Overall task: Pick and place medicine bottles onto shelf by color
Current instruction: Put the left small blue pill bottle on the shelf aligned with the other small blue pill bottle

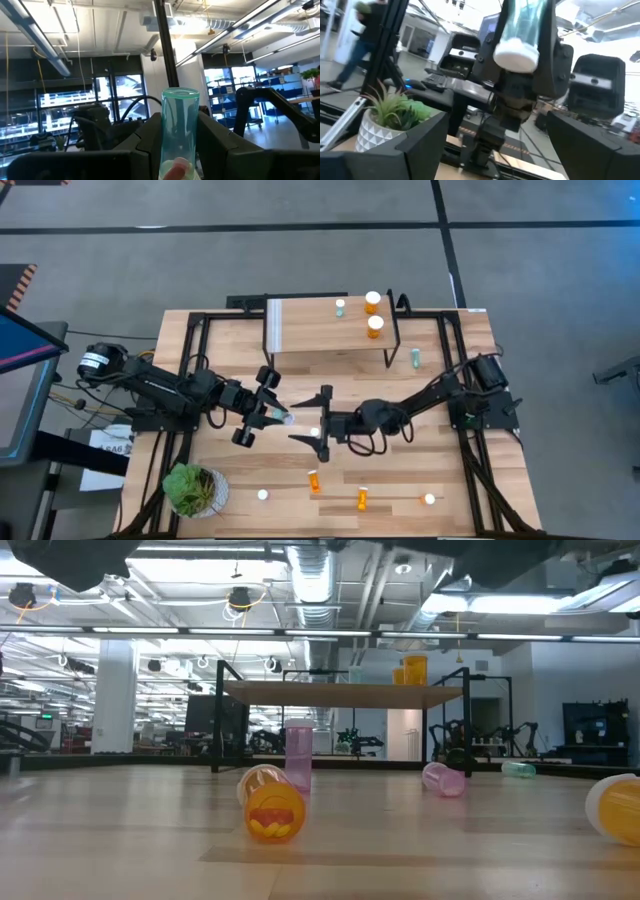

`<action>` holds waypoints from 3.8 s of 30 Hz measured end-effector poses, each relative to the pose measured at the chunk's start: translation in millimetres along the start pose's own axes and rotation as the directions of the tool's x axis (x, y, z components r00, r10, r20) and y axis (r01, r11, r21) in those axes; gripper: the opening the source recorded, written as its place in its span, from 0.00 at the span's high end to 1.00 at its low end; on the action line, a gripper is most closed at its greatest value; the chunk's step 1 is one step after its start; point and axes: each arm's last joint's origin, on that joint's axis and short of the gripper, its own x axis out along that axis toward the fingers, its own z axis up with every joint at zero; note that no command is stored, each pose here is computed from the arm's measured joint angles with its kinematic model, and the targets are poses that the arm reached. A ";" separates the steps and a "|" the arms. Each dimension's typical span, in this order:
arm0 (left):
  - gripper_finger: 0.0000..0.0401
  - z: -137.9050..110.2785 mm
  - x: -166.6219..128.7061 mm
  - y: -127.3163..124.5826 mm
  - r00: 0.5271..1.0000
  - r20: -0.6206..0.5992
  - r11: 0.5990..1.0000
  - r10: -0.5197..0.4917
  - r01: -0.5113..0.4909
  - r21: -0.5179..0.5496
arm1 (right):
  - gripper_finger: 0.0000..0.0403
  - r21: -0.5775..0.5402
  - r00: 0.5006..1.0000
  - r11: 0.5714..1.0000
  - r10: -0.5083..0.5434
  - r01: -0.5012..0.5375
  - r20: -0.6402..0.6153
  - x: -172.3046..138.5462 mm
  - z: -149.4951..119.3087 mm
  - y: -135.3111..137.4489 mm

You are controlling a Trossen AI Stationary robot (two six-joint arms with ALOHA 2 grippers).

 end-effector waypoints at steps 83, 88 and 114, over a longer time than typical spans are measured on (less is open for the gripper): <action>0.80 15.6 5.5 1.5 0.986 0.122 0.988 0.113 -0.124 0.093 | 0.36 0.254 0.973 0.967 -0.071 0.013 0.221 21.0 35.2 -24.1; 0.80 15.1 5.7 1.5 0.987 0.116 0.988 0.112 -0.123 0.092 | 0.43 0.248 0.978 0.969 -0.061 0.010 0.200 24.0 35.7 -23.9; 0.62 10.8 6.1 1.1 0.993 0.071 0.991 0.099 -0.105 0.084 | 0.68 0.225 0.990 0.974 -0.037 0.006 0.137 25.1 29.9 -21.0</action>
